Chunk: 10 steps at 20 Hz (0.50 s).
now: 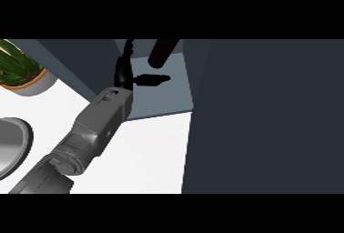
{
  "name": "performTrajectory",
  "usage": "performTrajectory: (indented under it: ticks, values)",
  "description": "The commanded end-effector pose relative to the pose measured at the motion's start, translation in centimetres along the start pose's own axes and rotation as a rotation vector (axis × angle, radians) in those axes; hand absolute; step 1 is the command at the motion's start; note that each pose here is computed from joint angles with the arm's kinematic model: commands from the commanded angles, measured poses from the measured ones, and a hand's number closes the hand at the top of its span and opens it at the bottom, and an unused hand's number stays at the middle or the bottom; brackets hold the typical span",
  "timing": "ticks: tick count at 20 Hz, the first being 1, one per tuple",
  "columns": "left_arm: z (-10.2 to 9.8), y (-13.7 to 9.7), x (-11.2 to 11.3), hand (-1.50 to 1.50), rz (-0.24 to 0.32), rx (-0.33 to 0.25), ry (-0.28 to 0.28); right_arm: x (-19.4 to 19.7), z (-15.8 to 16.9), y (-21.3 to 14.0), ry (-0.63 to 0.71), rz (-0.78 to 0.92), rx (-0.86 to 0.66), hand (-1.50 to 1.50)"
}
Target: Pick up the wine, place it into the cabinet and close the cabinet
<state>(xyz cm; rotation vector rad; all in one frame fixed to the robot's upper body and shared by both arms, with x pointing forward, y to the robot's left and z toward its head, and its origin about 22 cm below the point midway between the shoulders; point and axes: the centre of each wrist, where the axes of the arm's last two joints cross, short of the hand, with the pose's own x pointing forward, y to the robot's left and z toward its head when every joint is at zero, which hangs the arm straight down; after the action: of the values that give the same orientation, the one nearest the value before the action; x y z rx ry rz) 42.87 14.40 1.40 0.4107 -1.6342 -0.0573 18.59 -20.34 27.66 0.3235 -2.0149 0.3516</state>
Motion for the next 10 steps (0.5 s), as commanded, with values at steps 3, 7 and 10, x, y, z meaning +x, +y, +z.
performTrajectory:
  ticks: [3, 7, 10]
  values:
    - [-1.8, 2.8, 1.1, -1.5, 0.195, -0.154, -0.153, 0.9, 0.9, 0.0, -0.017, -0.014, -0.038, -1.5]
    - [-2.0, 1.4, 2.9, -1.5, 0.374, -0.208, -0.249, 0.6, 0.0, -0.7, 0.014, -0.002, -0.071, -1.5]
    - [-1.1, -0.4, 3.1, -1.5, 0.487, -0.257, -0.255, 1.5, 1.6, -0.4, 0.025, -0.007, -0.078, -1.5]
